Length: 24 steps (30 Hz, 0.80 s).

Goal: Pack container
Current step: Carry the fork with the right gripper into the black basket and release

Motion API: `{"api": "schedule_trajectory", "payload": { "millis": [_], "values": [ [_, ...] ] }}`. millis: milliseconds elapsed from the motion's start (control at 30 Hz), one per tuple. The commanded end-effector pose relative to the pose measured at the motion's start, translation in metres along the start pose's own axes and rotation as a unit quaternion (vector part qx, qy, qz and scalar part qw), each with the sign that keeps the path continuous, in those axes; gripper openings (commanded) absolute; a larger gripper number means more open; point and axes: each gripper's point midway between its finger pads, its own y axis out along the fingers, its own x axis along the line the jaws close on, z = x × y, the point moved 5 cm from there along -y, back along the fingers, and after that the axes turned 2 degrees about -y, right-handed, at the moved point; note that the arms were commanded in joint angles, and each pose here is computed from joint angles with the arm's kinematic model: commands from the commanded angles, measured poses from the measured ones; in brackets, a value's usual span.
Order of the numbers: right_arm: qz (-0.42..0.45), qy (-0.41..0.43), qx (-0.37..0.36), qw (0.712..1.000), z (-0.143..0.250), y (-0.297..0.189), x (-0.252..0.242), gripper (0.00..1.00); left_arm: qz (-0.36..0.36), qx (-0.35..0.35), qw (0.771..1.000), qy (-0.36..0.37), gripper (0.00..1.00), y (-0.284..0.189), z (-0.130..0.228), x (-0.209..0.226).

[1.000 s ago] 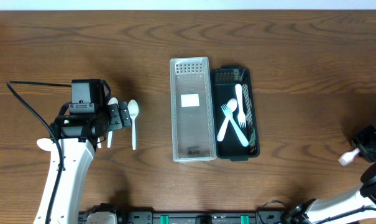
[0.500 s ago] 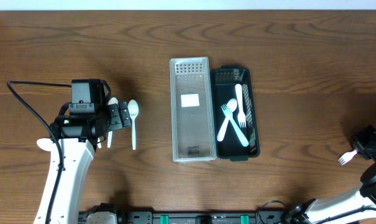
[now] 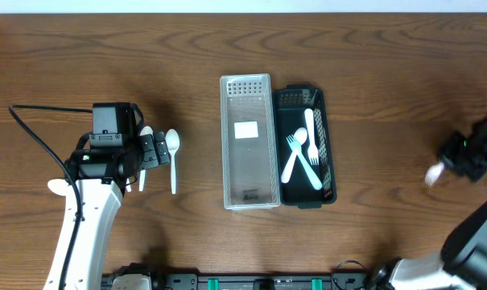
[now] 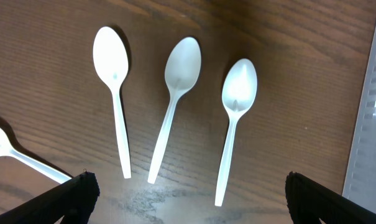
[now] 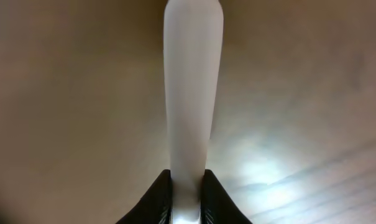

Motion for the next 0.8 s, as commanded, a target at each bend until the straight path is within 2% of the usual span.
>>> {"api": "schedule_trajectory", "payload": {
  "millis": [0, 167, 267, 467, 767],
  "values": [
    [-0.077, -0.078, -0.069, 0.992, -0.005, -0.064, 0.066, 0.14, 0.001, -0.010, 1.000, -0.005, 0.98, -0.005, -0.006, -0.002],
    [-0.135, -0.212, -0.091, 0.963, 0.032, -0.110, 0.155, 0.16, 0.000, -0.007, 1.000, -0.005, 0.98, -0.005, -0.005, -0.001],
    [-0.147, -0.269, -0.088, 0.948, 0.059, -0.114, 0.192, 0.18, 0.000, -0.005, 1.000, -0.005, 0.98, -0.005, -0.004, -0.001],
    [-0.131, -0.339, -0.043, 0.931, 0.104, -0.086, 0.235, 0.17, 0.000, -0.005, 1.000, -0.005, 0.98, -0.005, -0.004, -0.001],
    [-0.077, -0.399, 0.065, 0.911, 0.152, -0.009, 0.261, 0.11, 0.000, -0.005, 1.000, -0.005, 0.98, -0.005, -0.004, -0.001]
  ]
}}
